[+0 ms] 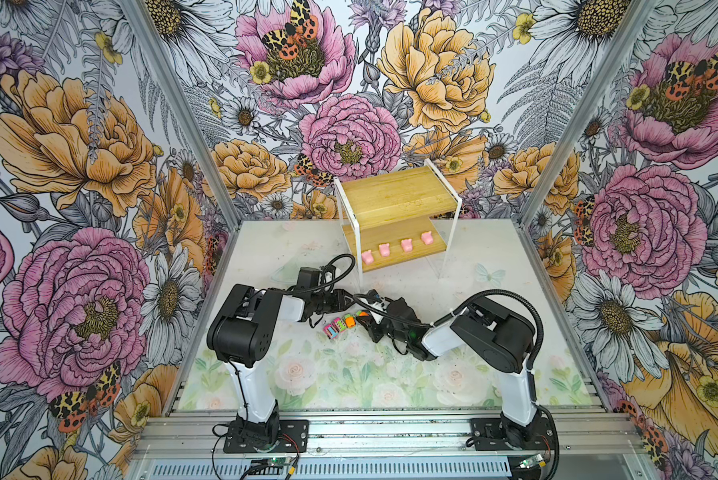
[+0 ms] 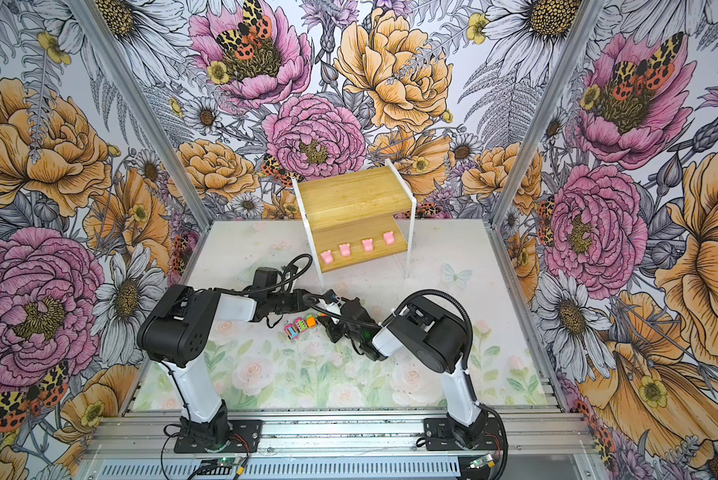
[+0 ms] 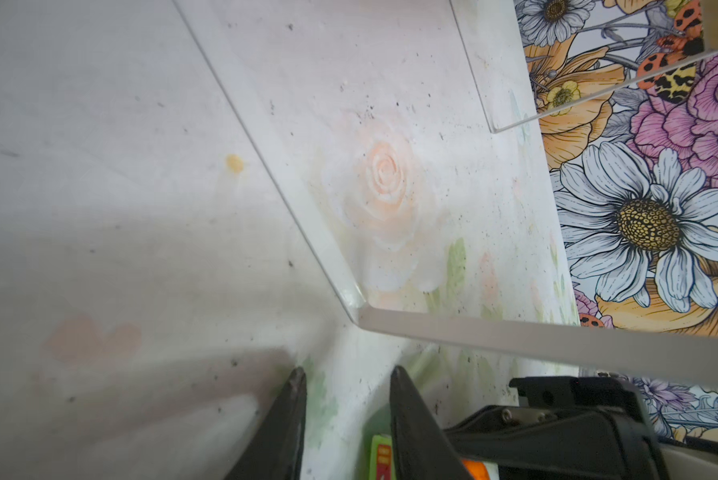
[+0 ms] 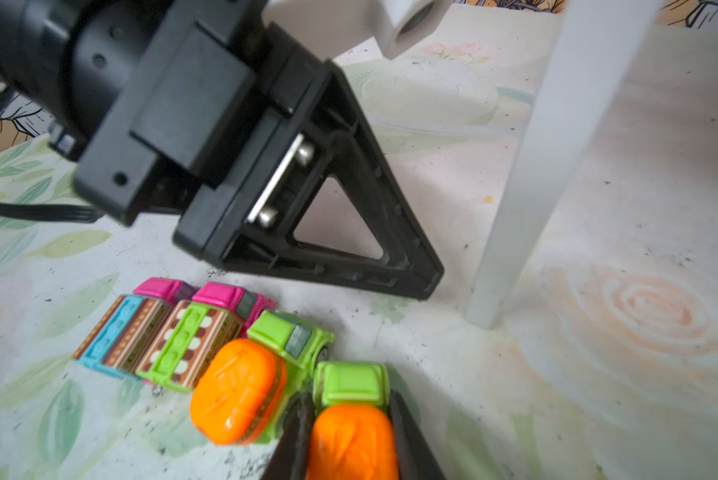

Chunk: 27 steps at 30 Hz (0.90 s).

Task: Place and organize the plastic toys onto the shelf
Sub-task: 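Close the right gripper on an orange truck while the left gripper hovers beside, then lift the orange truck and carry it up to the top shelf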

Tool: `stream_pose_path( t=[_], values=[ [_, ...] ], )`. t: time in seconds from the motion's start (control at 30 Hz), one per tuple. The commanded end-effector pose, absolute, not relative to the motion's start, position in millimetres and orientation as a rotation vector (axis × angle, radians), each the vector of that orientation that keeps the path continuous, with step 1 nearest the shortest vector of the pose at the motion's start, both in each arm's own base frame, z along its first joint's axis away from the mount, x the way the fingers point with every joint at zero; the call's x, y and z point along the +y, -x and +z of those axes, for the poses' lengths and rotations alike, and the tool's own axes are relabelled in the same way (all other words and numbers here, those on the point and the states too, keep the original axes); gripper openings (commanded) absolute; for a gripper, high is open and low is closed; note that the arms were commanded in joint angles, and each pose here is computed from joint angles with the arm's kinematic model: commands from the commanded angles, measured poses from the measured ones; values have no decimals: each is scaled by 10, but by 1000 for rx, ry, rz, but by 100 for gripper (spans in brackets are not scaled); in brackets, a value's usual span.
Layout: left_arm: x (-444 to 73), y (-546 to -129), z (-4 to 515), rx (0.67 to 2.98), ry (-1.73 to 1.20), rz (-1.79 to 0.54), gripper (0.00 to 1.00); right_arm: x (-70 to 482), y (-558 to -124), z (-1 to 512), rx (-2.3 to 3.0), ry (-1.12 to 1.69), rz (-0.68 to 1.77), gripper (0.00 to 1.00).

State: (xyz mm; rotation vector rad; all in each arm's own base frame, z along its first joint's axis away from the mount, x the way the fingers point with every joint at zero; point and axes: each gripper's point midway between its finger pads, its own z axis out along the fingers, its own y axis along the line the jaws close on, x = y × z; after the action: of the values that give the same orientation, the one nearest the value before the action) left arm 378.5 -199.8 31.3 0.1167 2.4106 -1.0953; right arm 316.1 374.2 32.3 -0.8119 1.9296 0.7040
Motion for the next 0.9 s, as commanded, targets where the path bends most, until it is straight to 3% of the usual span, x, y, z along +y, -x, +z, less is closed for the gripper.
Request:
stream_pose_path(
  t=[0.0, 0.4, 0.87],
  values=[
    [-1885, -3836, 404, 2378, -86, -1075, 36, 3720, -3024, 443, 1902, 848, 720, 17],
    [-1603, -3929, 713, 2278, -16, -1047, 37, 3341, -2955, 1249, 1821, 809, 592, 18],
    [-1428, -3845, 727, 2267, 17, -1030, 37, 2361, -3252, 3117, 1790, 567, 406, 16]
  ],
)
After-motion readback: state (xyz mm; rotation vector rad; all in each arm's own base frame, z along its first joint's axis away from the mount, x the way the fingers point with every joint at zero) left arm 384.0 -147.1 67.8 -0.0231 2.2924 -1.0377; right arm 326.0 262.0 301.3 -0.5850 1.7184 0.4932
